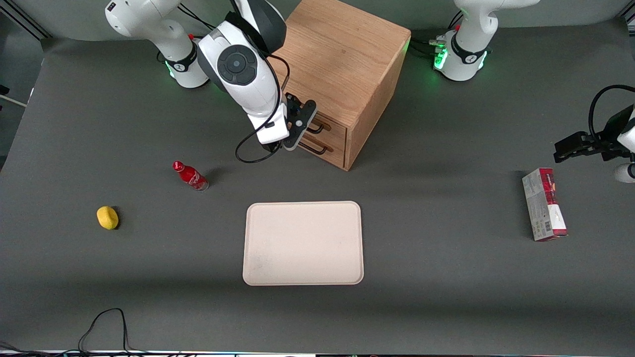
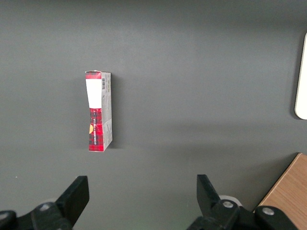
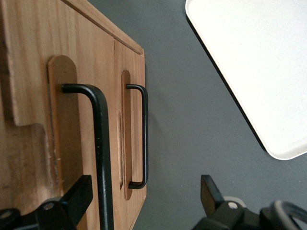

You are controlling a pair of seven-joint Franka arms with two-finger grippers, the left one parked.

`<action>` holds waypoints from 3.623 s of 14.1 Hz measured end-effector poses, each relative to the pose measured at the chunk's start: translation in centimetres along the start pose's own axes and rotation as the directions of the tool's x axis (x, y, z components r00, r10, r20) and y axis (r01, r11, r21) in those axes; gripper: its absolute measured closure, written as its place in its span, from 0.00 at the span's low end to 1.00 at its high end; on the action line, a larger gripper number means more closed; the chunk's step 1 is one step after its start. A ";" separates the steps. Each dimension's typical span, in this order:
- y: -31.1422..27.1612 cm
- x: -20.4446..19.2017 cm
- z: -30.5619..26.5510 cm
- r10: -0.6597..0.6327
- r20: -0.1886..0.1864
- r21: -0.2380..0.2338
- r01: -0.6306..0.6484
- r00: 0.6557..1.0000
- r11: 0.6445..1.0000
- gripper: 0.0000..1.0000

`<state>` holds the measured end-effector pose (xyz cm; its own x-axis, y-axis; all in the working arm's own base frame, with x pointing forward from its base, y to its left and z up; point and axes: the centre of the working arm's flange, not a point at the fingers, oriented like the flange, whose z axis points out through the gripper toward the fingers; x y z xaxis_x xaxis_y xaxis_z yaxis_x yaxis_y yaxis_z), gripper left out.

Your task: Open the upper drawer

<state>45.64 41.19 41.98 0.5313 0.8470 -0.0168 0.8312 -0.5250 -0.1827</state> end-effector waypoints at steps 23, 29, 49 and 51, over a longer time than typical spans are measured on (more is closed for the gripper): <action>10.2 -0.4 0.2 0.058 -0.047 -0.049 -0.061 0.997 0.997 0.00; 14.3 -0.1 0.3 0.090 -0.048 -0.058 -0.092 0.995 0.994 0.00; 23.1 -1.9 -0.5 0.131 -0.044 -0.060 -0.133 0.990 0.989 0.00; 22.6 -1.4 -1.5 0.121 -0.044 -0.055 -0.124 0.992 0.991 0.00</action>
<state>63.94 27.96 39.30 0.6350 0.7725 0.0040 0.7668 -0.6296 -0.1247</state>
